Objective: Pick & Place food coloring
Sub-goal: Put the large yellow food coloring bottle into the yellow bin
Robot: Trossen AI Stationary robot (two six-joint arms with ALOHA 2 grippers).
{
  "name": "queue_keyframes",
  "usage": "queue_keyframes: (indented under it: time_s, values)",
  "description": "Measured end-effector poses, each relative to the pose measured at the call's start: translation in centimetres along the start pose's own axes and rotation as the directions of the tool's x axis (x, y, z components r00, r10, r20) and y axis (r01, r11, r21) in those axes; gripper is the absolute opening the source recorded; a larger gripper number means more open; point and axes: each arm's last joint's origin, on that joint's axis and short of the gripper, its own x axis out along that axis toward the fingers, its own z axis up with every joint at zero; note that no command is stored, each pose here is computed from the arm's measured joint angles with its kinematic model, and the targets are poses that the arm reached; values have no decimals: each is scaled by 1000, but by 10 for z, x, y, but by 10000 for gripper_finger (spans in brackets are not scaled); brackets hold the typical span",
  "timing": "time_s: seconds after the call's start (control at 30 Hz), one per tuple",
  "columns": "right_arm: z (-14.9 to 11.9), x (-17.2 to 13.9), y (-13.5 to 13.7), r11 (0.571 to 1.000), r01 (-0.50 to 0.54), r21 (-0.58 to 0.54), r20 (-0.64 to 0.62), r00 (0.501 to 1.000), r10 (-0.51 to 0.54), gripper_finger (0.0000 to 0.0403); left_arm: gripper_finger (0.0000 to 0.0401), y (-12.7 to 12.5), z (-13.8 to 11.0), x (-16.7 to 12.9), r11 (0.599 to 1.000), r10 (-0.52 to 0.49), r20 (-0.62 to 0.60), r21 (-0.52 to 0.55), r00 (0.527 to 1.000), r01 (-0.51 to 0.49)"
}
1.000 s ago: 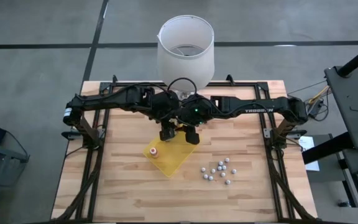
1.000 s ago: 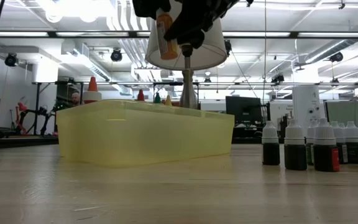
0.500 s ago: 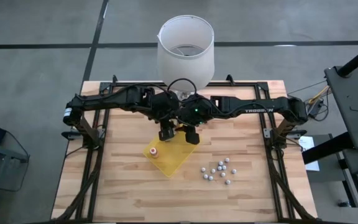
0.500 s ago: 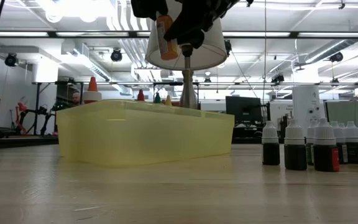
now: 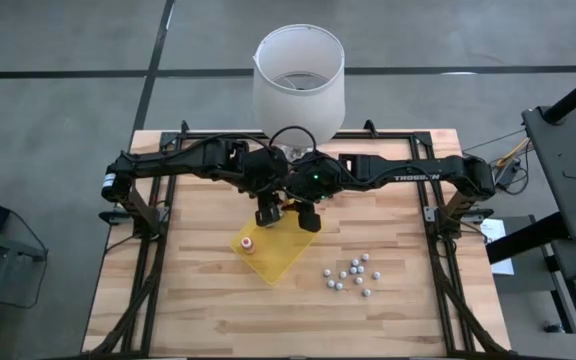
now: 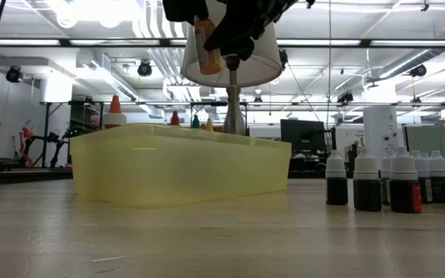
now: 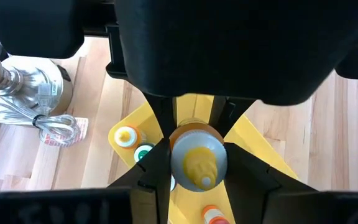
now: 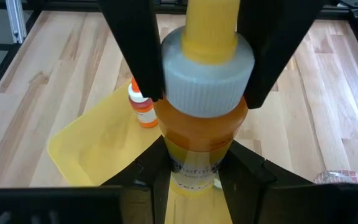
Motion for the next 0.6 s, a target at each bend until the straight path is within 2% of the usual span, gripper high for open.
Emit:
queue_keyframes:
  time_s: [0.17, 0.43, 0.6]
  values:
    - [0, 0, 0, 1000, 0, -2, 2, 1000, 0, 128, 96, 0, -1, 0, 1000, 0, -8, -1, 1000, 0]
    - [7, -6, 1, 1000, 1, 4, 20, 1000, -1, 194, 96, 1, -5, -3, 1000, -1, -33, -3, 999, 1]
    - [8, -14, 2, 1000, -2, 9, -40, 999, 2, 220, 96, 2, -9, -4, 1000, 12, -76, -3, 997, -13]
